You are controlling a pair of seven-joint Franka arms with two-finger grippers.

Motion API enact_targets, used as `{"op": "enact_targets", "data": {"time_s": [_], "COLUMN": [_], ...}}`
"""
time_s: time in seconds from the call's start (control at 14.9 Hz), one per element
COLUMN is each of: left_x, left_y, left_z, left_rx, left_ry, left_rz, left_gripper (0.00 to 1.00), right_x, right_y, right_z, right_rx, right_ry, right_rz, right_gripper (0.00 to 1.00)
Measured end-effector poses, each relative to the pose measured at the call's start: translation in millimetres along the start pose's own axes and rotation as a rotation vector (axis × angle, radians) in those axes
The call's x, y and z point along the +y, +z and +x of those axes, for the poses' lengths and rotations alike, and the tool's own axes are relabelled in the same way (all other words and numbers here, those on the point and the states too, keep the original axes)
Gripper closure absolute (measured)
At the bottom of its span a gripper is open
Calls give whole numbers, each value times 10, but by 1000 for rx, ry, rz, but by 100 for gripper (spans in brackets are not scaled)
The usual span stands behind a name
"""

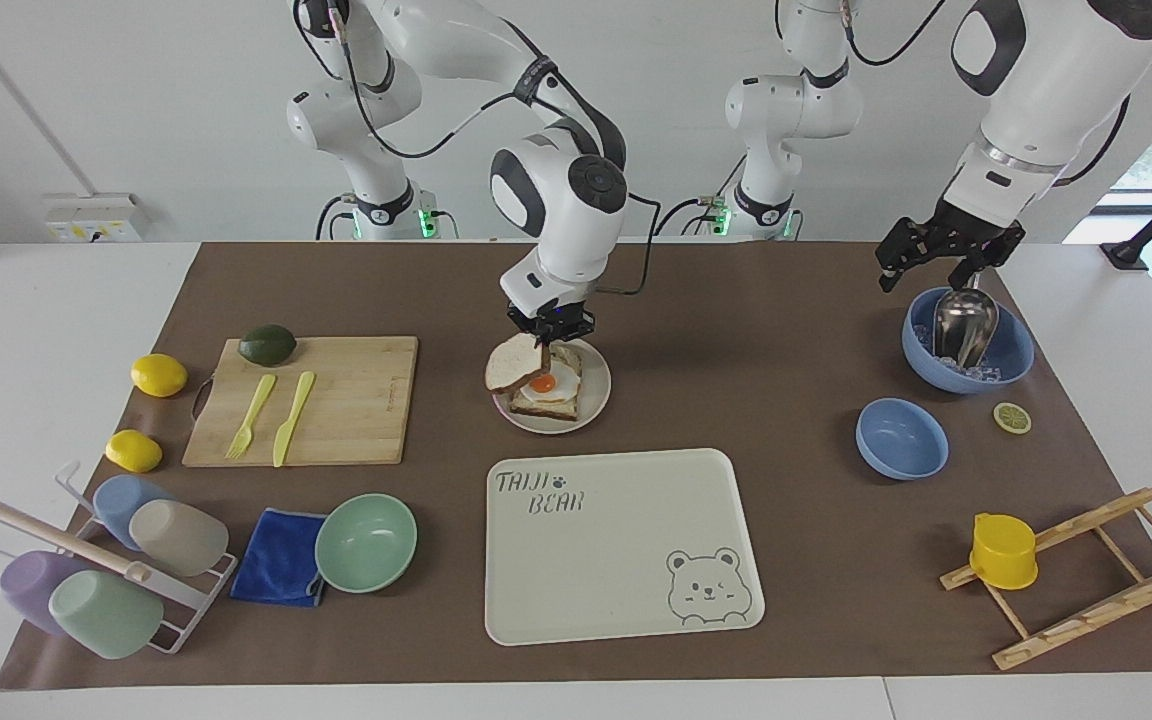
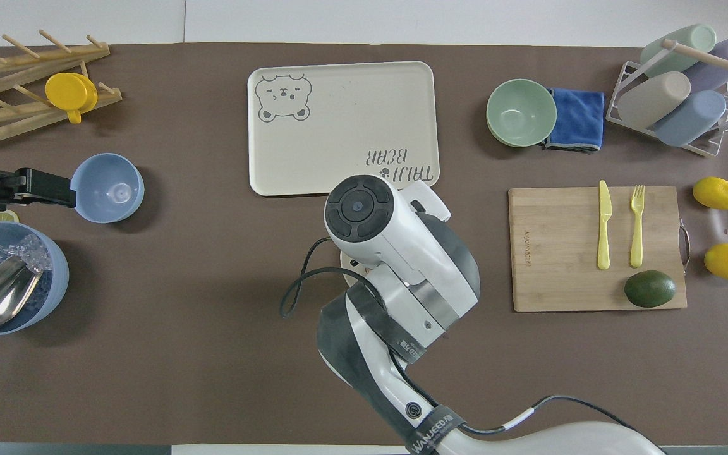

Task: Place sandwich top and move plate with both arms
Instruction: 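Carry the bread slice with the right gripper over the egg toast, then lower the bread onto the egg toast and open the right gripper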

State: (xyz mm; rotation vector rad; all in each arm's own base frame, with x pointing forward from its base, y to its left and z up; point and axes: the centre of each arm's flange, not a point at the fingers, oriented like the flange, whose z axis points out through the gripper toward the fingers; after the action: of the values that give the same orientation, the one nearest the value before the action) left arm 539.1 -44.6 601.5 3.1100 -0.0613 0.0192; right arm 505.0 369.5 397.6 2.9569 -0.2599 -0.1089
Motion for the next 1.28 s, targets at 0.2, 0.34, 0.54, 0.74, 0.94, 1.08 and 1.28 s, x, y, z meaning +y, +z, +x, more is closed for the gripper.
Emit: {"op": "enact_targets", "data": {"time_s": [0.2,0.34,0.54,0.74,0.94,1.08,1.28], "left_x": [-1,-2,-3,-4,-4,14,48], "left_y": [36,50,61,83,128,171,265], "left_z": [-7,-14,-18,-28,-40,-68,-133], "left_rx": [-8,-11,-13,-18,-27,-33,-27], "left_ry": [0,0,0,0,0,3,4], "left_rz": [0,0,0,0,1,0,-17], "left_gripper": [0,0,0,0,0,0,0], "right_x": [-60,-79,-86,-90,-91,-99,-89], "right_y": [-17,37,172,203,205,189,102], "right_z": [18,26,14,19,20,33,92], "right_rx": [7,19,5,-15,-17,-9,-19], "right_ry": [41,43,56,77,82,94,147], "right_rz": [56,75,102,136,141,153,212], "right_gripper": [91,91,91,87,60,38,30]}}
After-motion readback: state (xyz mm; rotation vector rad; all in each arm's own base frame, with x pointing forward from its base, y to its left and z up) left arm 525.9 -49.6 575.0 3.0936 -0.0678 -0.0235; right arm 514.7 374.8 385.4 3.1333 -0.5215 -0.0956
